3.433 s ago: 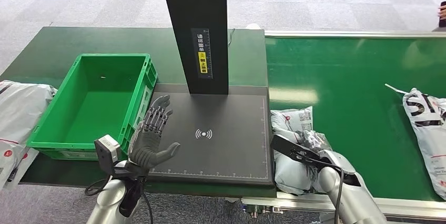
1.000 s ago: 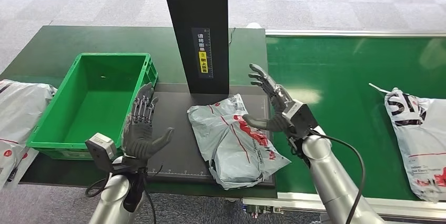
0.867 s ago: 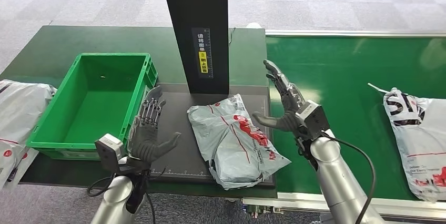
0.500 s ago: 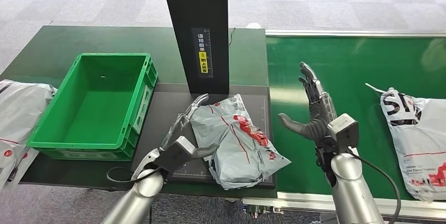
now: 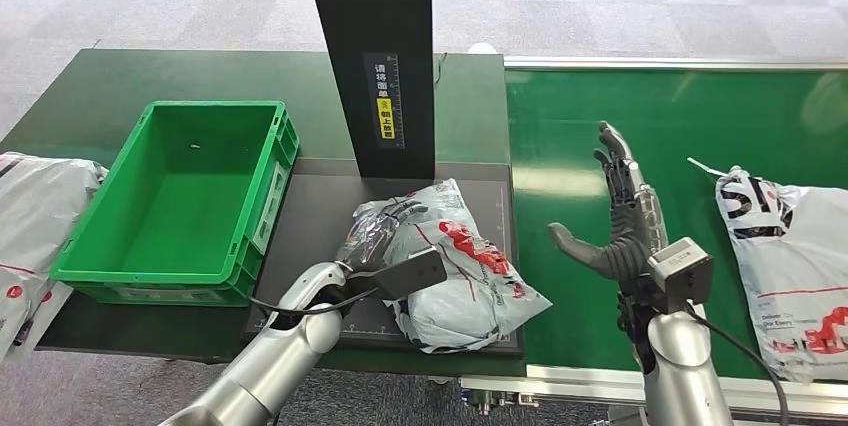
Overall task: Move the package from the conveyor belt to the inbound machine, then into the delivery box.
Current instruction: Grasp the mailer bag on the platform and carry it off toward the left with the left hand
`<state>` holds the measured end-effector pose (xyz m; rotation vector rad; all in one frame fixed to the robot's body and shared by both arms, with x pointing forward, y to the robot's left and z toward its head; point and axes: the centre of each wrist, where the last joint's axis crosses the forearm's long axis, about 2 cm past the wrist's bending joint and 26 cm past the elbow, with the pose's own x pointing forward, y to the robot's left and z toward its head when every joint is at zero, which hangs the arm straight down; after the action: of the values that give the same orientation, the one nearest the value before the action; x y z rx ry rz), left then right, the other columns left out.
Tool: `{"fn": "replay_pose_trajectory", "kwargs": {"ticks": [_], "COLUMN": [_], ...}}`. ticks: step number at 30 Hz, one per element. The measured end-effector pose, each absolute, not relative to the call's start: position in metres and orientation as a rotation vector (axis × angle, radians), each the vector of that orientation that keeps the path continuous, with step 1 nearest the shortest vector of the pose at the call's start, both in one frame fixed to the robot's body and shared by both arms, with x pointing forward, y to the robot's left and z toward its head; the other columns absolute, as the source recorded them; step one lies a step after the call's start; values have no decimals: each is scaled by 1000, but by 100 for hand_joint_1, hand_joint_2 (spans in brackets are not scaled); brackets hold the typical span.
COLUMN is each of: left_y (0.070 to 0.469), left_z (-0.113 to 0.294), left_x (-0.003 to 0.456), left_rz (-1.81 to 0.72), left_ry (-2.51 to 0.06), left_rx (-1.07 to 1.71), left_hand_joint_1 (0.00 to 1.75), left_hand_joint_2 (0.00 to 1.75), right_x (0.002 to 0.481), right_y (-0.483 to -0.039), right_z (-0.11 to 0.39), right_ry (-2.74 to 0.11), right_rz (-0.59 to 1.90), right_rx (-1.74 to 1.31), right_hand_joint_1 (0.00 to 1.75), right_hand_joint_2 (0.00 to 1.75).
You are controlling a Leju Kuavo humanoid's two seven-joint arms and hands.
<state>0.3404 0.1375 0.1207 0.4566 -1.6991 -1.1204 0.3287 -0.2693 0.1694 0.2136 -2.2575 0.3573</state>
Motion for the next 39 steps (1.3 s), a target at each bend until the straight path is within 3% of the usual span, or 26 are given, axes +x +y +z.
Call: {"fn": "replay_pose_trajectory", "kwargs": {"ticks": [12, 19, 32, 39], "left_y": [139, 145, 187, 235], "left_z": [117, 119, 164, 184], "left_x": [340, 337, 322, 328], "left_rz": [-1157, -1069, -704, -681], "left_ry": [-1697, -1871, -2328, -2274], "left_rx": [426, 415, 898, 1265], "left_hand_joint_1": [175, 175, 175, 175], "left_hand_joint_2": [175, 175, 175, 175], "right_x": [318, 313, 303, 294], "right_y": [-274, -277, -275, -268], "right_z": [171, 169, 140, 121], "right_ry": [-2264, -2232, -2107, -2011], "right_rz": [324, 325, 290, 303], "right_rx": [179, 157, 173, 200], "right_hand_joint_1": [0, 0, 0, 0], "right_hand_joint_2": [175, 175, 175, 175]}}
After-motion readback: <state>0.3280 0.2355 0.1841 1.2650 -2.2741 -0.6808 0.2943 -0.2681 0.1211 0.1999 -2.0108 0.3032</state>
